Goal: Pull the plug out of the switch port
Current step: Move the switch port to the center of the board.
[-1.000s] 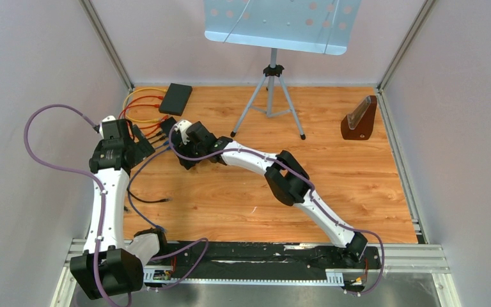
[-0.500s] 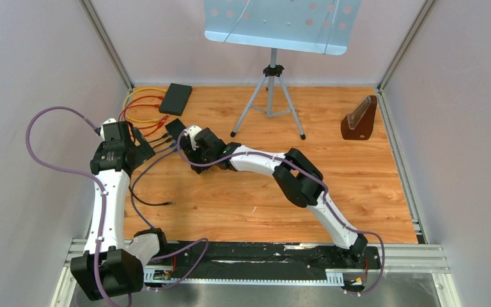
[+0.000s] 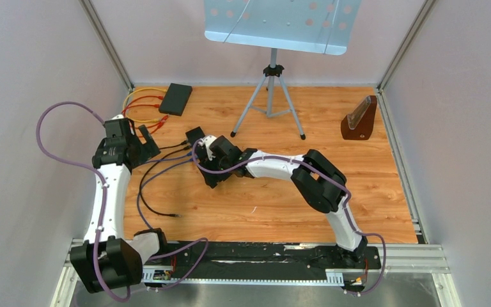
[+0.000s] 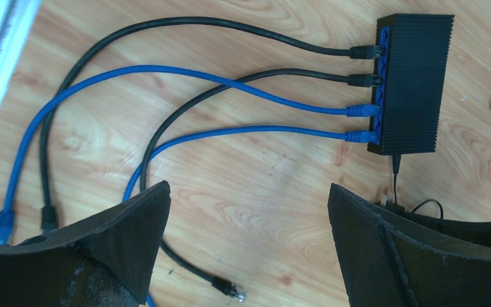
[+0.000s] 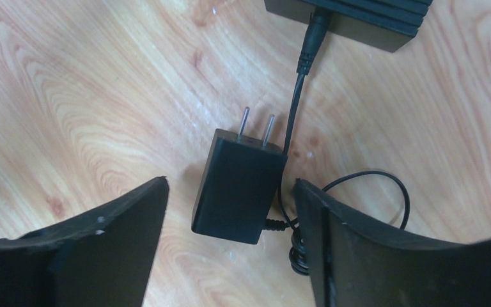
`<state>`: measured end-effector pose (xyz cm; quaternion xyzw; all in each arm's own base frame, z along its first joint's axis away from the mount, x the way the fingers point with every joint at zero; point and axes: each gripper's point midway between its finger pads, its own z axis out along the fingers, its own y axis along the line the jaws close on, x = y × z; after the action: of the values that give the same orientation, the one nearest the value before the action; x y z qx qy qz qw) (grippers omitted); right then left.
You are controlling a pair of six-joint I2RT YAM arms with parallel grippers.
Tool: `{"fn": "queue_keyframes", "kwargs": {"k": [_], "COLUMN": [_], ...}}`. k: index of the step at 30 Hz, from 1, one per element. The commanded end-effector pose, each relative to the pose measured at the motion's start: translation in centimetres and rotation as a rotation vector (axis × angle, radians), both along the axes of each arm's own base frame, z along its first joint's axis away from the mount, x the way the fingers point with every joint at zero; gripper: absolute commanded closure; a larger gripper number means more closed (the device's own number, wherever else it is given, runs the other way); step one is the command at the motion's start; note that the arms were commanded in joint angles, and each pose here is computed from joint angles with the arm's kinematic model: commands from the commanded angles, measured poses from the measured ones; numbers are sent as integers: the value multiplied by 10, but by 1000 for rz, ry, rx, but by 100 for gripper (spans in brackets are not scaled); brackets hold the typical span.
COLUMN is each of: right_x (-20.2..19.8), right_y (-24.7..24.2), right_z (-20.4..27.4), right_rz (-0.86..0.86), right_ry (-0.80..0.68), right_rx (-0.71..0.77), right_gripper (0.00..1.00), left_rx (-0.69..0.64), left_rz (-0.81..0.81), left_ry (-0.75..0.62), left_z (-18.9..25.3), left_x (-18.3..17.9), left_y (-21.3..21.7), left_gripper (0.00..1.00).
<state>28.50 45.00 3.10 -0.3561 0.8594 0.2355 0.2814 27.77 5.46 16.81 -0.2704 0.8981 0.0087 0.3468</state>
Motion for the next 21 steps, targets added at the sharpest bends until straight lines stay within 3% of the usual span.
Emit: {"fn": "queue_keyframes", "kwargs": {"k": [1, 6, 10, 14, 21], "right_x": [-10, 38, 81, 113, 162], "right_y": [-16, 5, 19, 48, 79], "right_z": [21, 78, 90, 89, 62], "right_rz": [-78, -148, -181, -151, -174], "right_ry": [65, -19, -60, -76, -162], "right_rx": [-16, 107, 141, 190, 218], "right_gripper": [12, 8, 6, 1, 0], "left_rx": [-59, -122, -153, -191, -168], "left_rz": [-122, -126, -104, -84, -82], "left_ry": [-40, 18, 62, 96, 69], "left_z": [3, -21, -46, -65, -55], "left_x": [34, 52, 54, 51, 45], "left_y": [-13, -17, -18, -22, -21], "left_gripper": [0, 0, 0, 0, 0]}}
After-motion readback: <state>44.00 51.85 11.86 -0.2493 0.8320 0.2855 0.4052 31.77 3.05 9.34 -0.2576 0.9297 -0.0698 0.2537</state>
